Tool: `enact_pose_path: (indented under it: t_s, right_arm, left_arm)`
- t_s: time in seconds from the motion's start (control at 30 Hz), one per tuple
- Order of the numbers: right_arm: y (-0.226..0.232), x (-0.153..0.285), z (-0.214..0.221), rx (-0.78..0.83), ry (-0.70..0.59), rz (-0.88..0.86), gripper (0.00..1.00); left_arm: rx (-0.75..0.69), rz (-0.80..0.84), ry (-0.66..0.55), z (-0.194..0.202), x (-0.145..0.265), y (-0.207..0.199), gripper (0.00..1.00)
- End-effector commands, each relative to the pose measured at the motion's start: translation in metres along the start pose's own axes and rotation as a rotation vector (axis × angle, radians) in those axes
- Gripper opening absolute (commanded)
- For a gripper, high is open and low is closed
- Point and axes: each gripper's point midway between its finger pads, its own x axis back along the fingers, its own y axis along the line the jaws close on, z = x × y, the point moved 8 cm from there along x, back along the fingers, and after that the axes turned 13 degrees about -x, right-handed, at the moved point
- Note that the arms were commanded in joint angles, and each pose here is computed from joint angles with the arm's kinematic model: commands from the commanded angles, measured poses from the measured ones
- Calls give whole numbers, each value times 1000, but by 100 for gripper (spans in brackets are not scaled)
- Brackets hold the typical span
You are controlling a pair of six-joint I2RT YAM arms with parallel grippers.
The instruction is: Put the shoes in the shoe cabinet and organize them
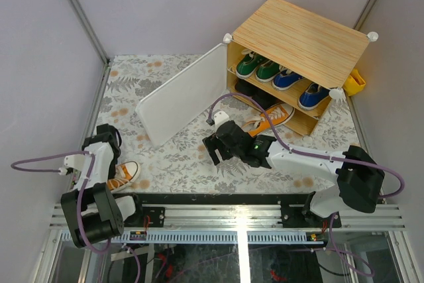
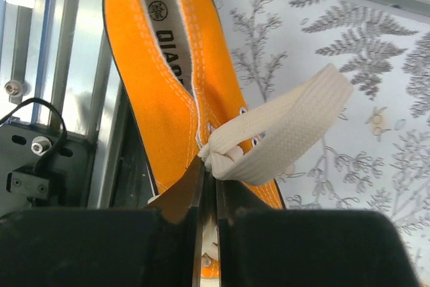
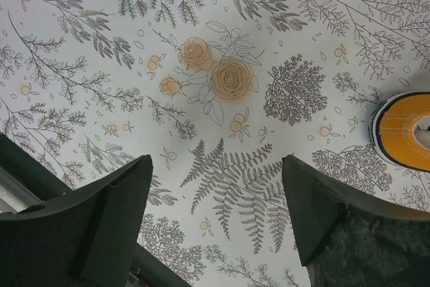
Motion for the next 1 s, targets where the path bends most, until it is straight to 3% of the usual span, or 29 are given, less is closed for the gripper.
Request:
enact_pose_path:
  t_s: [0.0,0.2,0.4,0.53,0.73,0.97]
  right_arm:
    - [2,-5,-13,-7,-53,26,84]
    - [5,-12,-16,-10,-51,43,84]
    - [13,-26,-21,1,-52,16,84]
    - [26,-49,-33,27,-42,-3,84]
    - [55,-97,-73,38,-57,-66,84]
    - [65,-144,-133,-36,-145,-142,84]
  left_arm:
    - [35,179,-84,-29,19,-35,0]
    - [-19,432,-167,-56,54,-52,0]
    - [-102,516,-201,-90,96,-63,0]
    - [-142,666,-216,-114,137,-65,0]
    - [-260,868,-218,-137,192,-63,0]
    - [-231,968,-318,-176,247,-46,0]
